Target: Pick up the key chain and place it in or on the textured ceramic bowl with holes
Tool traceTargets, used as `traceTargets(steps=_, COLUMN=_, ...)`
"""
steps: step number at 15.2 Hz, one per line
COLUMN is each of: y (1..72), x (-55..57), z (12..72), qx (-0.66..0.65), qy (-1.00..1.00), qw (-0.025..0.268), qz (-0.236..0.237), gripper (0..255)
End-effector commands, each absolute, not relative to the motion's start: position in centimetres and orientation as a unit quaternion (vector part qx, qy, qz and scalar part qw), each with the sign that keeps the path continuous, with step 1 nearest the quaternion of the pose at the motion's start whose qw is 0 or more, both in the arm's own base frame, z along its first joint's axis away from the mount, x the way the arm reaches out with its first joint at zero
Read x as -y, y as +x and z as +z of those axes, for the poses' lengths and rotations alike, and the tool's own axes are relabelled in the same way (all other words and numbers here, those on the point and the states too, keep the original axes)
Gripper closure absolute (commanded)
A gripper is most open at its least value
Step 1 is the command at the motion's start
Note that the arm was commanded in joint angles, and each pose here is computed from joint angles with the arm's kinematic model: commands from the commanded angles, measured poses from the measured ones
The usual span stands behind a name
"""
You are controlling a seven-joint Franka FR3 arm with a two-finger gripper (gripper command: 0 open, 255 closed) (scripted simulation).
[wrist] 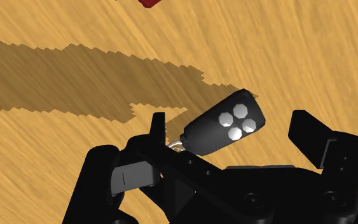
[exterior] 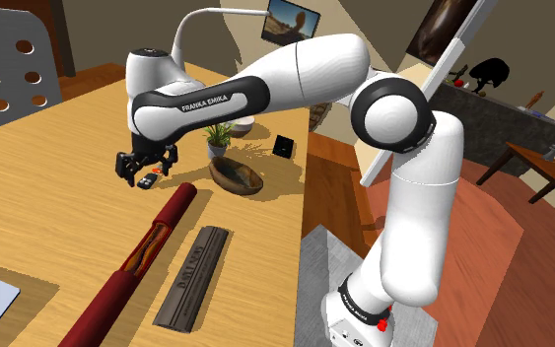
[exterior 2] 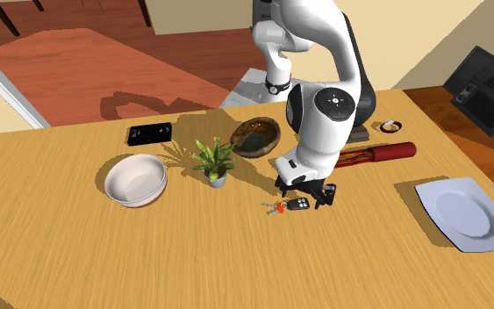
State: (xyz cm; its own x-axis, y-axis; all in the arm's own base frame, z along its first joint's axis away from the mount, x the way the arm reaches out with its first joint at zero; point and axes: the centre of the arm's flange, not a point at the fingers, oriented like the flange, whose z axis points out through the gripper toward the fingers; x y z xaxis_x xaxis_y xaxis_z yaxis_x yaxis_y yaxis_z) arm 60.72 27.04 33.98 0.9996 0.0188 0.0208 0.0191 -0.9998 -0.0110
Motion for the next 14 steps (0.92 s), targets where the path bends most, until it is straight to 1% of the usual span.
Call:
traceTargets(steps=1, y=60.72, x=-27.05, z=33.92, qx=0.009, qy=-1.0, qw=0.006, qz=-0.011, gripper=0)
traceTargets(steps=6, y=60.72, x=-27.05, z=33.92, qx=0.009, qy=-1.0, qw=0.006, qz=-0.011, gripper=0)
traceTargets(steps=7, y=60.72, x=-27.05, z=33.92, qx=0.009, qy=-1.0, qw=0.006, qz=-0.011, gripper=255)
traceTargets(steps=14, y=60.72, x=-27.05, z=33.92, qx=0.009, qy=-1.0, qw=0.006, qz=-0.011, gripper=255)
